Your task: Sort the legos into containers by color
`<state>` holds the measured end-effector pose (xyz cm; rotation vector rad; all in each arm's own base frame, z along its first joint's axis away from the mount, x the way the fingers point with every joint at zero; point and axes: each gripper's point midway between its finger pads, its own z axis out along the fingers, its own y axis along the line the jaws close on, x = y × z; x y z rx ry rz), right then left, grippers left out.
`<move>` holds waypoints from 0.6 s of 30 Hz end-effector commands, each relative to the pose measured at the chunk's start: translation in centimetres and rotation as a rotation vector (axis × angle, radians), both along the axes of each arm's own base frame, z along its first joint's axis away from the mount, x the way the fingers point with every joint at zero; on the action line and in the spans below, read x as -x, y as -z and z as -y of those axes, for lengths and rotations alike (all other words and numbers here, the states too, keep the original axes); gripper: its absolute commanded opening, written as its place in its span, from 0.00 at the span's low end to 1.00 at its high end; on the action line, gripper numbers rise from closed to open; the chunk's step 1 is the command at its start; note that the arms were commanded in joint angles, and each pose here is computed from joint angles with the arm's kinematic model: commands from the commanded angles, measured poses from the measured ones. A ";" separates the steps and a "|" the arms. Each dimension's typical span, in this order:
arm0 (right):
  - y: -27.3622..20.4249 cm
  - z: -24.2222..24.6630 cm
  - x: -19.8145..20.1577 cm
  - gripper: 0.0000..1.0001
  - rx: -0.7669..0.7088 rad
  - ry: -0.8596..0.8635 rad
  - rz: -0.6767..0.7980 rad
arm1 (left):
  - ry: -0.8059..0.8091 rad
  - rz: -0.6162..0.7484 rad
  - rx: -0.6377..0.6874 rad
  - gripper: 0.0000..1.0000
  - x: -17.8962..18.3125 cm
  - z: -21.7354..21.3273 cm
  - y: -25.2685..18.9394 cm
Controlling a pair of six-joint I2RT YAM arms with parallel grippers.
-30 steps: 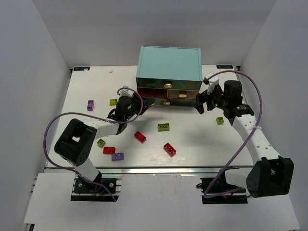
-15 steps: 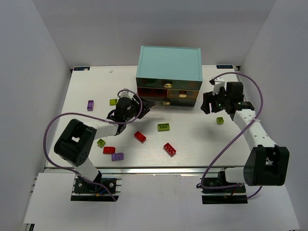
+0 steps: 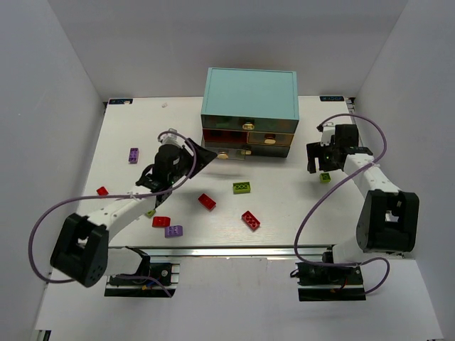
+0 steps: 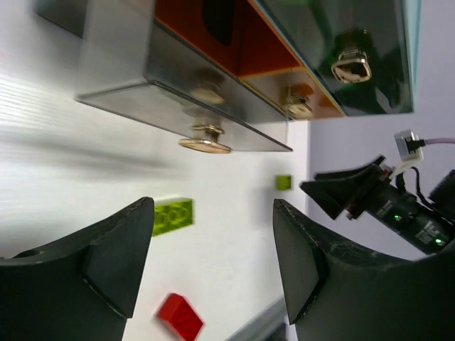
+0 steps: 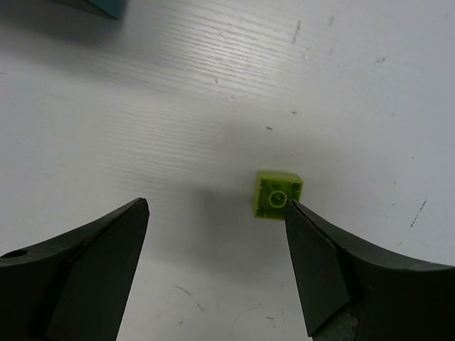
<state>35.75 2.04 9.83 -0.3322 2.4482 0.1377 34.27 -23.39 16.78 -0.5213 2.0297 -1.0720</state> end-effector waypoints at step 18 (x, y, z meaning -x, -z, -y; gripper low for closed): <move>6.4 5.1 -1.1 0.77 0.094 0.097 -0.164 | -0.311 -0.044 -0.534 0.86 3.5 -12.5 0.2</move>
